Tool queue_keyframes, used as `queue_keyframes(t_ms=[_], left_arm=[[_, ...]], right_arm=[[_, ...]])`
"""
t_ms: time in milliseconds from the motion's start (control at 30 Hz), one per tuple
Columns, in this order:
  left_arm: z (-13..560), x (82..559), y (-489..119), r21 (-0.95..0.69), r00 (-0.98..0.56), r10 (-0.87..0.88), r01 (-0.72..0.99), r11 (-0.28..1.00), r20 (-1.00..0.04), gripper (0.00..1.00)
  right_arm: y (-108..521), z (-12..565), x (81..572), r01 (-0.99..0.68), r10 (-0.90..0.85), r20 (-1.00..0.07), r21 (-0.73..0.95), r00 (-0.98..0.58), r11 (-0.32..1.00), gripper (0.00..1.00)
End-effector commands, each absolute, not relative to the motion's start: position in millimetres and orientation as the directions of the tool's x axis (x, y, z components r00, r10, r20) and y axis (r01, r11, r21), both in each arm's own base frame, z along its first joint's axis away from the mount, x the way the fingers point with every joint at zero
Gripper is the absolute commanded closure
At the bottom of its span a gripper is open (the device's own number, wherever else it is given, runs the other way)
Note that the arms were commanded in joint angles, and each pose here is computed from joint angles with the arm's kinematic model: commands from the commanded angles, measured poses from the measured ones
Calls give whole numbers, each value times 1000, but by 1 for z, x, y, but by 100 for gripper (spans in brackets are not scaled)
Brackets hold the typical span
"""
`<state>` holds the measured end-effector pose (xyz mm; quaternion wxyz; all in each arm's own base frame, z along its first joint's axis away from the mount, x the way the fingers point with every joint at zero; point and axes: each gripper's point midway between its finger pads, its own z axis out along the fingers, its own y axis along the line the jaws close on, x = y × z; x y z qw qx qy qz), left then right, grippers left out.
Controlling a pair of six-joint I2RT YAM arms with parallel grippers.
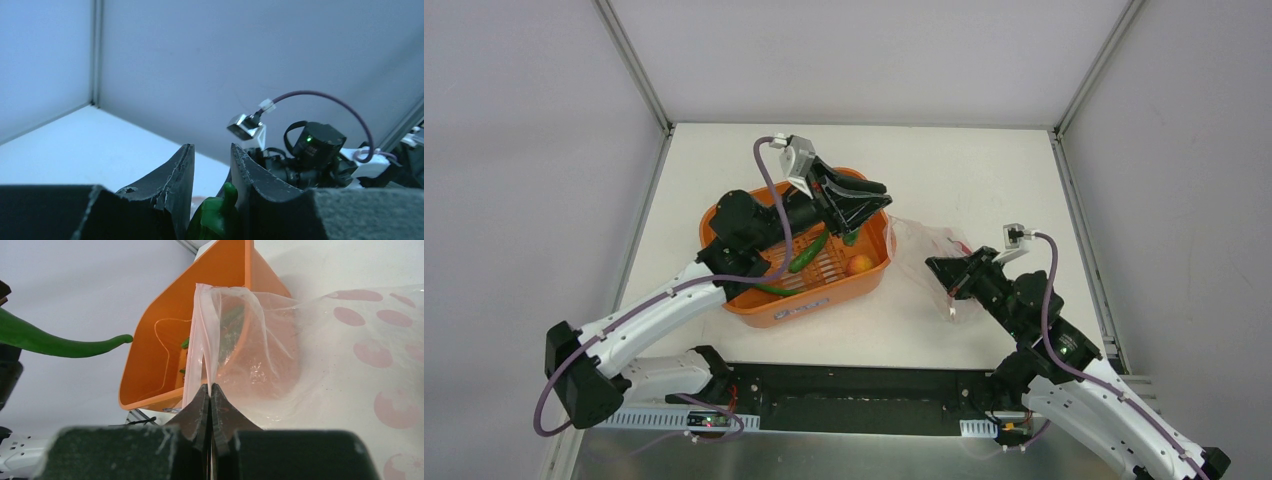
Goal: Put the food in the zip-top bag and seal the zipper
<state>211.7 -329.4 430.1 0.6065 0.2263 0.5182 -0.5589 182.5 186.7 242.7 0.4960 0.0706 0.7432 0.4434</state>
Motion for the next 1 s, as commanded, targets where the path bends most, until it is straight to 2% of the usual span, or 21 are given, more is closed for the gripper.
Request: queue_keyframes(t_ms=[0,300,533,733,767,800,900,967], left_arm=[[487,174,-336,-184,-100,-627,980,70,-773,95],[488,174,-364,-186,-188,-704,979,-80,-685,97],[453,187,-393,-235,-236,-657,968,-92,-716,99],[413,199,-412,-281,-260,-590,958,-59,-764,90],[408,199,-415,-281,-261,-577,958,-56,-774,87],[403,201,-417,-285,-262,-561,957,-48,-785,79],[392,203,-425,-298,-271,-512,954,-30,-815,34],[387,204,-427,-297,-261,-488,955,-5,-833,16]], right_arm=[[194,284,178,-403,606,-633,774,-482,488,100],[192,293,174,-410,629,-613,789,-478,457,100],[183,302,175,-414,663,-609,790,-435,453,100],[172,314,176,-399,715,-576,809,-397,431,100],[170,317,176,-397,723,-572,812,-389,428,100],[168,319,177,-394,730,-565,815,-383,424,100],[164,323,176,-395,744,-559,817,-367,419,100],[163,323,176,-396,746,-558,817,-363,419,100]])
